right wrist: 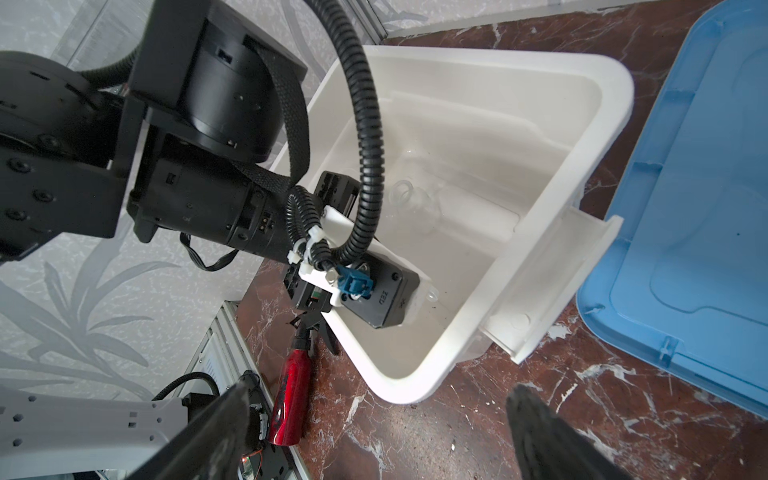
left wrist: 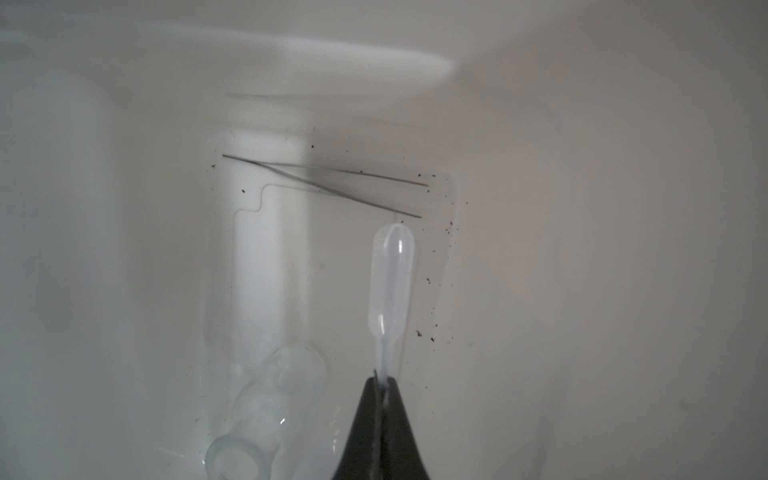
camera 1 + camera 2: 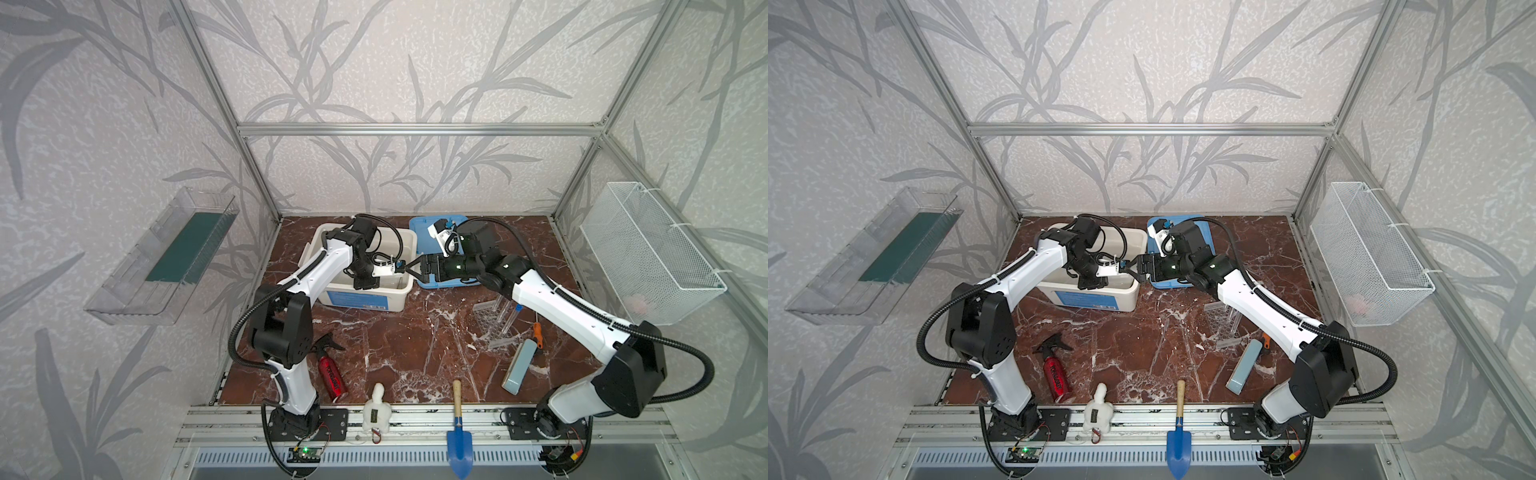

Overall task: Organize the chemistry lab equipment
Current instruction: 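Lower the pipette to the bin floor and open the left gripper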

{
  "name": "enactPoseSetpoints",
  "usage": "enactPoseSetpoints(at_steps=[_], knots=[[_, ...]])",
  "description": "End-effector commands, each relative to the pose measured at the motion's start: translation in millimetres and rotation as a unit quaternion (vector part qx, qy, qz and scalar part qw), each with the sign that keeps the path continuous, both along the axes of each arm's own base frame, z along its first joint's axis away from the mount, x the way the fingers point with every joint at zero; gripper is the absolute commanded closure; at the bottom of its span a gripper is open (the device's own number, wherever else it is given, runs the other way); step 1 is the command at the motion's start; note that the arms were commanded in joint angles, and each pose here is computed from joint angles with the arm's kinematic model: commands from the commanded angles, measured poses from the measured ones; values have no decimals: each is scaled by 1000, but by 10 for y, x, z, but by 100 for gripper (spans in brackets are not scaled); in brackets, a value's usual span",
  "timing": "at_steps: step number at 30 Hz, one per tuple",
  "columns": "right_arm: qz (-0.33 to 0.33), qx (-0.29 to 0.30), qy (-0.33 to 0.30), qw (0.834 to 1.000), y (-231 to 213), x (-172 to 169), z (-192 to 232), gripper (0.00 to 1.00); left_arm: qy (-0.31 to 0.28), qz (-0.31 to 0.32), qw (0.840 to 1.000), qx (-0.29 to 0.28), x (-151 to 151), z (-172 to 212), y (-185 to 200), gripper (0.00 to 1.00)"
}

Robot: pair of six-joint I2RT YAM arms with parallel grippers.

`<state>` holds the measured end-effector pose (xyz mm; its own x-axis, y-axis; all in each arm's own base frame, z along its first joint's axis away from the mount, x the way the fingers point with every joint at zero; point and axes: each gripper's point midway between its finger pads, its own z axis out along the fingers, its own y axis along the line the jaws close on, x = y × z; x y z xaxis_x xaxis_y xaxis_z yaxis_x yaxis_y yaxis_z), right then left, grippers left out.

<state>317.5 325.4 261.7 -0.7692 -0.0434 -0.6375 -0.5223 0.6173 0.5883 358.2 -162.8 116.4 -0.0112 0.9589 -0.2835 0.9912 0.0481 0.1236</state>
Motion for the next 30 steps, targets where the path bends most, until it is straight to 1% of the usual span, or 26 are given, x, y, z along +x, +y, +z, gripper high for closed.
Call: enactPoseSetpoints(at_steps=[1, 3, 6, 11, 14, 18, 27, 30], knots=[[3, 14, -13, 1000, 49, 32, 122, 5, 49, -9, 999, 11, -22, -402, 26, 100], [2, 13, -14, 1000, 51, 37, 122, 5, 57, -4, 998, -3, -10, -421, -14, 100], [2, 11, -10, 1000, 49, 38, 90, 5, 70, -5, 997, -8, -7, -409, -40, 100], [3, 11, -3, 1000, 63, 35, 36, 5, 58, -6, 998, -3, 127, -371, 8, 100], [5, 10, -1, 1000, 61, 24, 26, 5, 69, 1, 997, -16, 193, -360, 31, 100], [3, 5, -1, 1000, 35, 10, -11, 5, 90, -12, 996, -3, 162, -391, 35, 100], [5, 4, 4, 1000, 56, 23, -87, 5, 74, 4, 997, 7, 210, -642, 36, 100], [5, 2, 2, 1000, 51, 37, -87, 5, 76, 9, 997, -1, 223, -691, 18, 100]])
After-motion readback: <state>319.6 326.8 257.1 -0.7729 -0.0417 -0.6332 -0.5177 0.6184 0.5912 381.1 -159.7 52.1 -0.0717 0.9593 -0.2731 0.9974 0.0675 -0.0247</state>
